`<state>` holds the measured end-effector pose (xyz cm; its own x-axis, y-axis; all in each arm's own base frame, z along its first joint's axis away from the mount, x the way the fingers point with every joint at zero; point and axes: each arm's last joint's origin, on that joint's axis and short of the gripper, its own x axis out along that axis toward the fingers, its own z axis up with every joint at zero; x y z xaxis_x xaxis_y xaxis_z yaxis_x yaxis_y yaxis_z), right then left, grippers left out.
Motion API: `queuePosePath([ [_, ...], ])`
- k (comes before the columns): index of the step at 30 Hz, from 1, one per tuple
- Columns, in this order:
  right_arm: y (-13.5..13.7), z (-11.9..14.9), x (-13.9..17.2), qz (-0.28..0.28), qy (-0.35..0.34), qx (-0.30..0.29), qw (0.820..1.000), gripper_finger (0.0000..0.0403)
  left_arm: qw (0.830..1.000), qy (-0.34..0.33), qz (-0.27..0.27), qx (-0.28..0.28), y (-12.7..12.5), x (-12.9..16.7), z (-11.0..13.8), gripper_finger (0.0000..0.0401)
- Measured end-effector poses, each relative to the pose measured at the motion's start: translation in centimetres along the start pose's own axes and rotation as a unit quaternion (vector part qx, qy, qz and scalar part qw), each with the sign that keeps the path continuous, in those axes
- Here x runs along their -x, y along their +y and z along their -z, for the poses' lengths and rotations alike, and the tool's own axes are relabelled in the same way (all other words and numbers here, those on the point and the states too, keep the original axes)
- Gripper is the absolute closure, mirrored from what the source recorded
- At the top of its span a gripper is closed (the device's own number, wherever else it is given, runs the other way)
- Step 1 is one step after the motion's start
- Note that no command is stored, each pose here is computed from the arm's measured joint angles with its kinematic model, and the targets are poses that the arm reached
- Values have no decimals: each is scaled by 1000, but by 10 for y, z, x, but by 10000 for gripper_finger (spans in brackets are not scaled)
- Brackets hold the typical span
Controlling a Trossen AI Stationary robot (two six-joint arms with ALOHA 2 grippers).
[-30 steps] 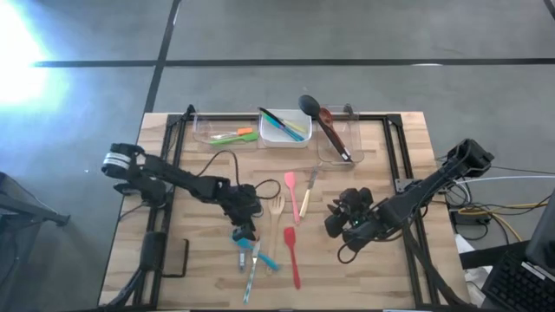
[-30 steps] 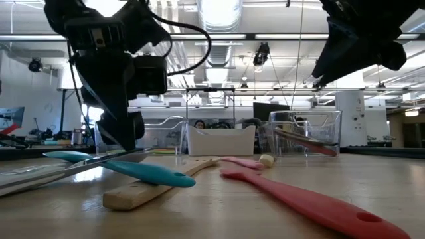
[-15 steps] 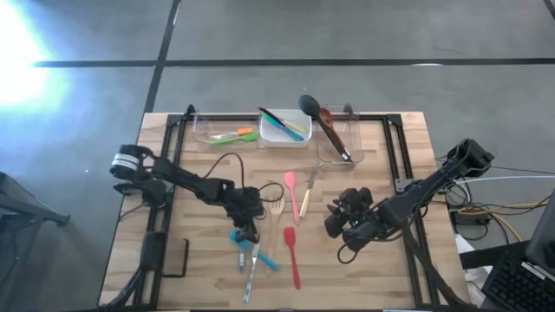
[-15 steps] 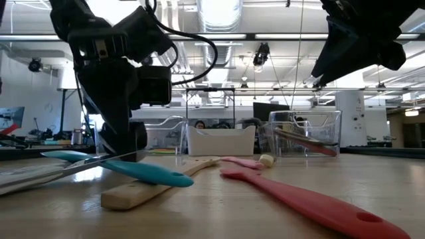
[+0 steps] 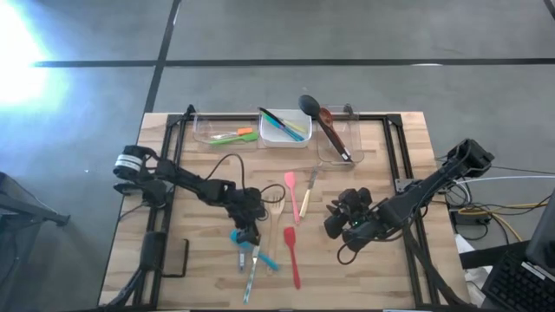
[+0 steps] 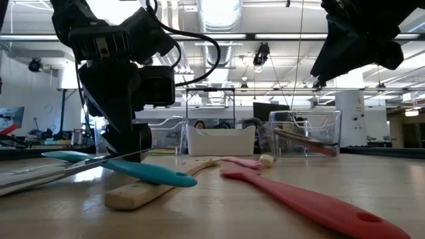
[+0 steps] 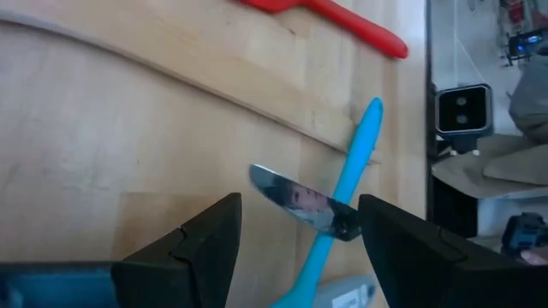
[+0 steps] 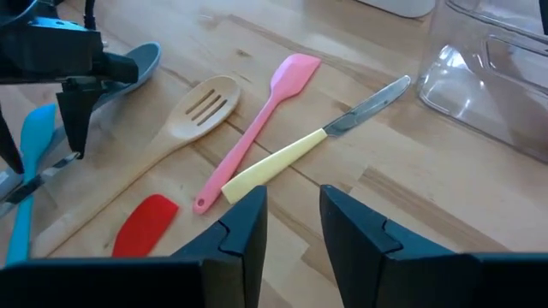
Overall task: Pick & Place Kitchen Items
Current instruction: Put the blue knife into the white bin
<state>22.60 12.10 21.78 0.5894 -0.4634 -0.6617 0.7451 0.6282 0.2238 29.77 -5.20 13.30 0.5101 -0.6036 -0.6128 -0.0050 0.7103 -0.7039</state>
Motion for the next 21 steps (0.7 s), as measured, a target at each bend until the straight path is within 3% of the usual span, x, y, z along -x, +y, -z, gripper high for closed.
queuePosePath([
  [9,0,0,0,0,0,2,1000,300,999,7,23,-23,-14,-6,0,165],
  [21,0,0,0,-2,0,1,1000,294,1000,5,-16,-12,-9,-6,4,165],
])
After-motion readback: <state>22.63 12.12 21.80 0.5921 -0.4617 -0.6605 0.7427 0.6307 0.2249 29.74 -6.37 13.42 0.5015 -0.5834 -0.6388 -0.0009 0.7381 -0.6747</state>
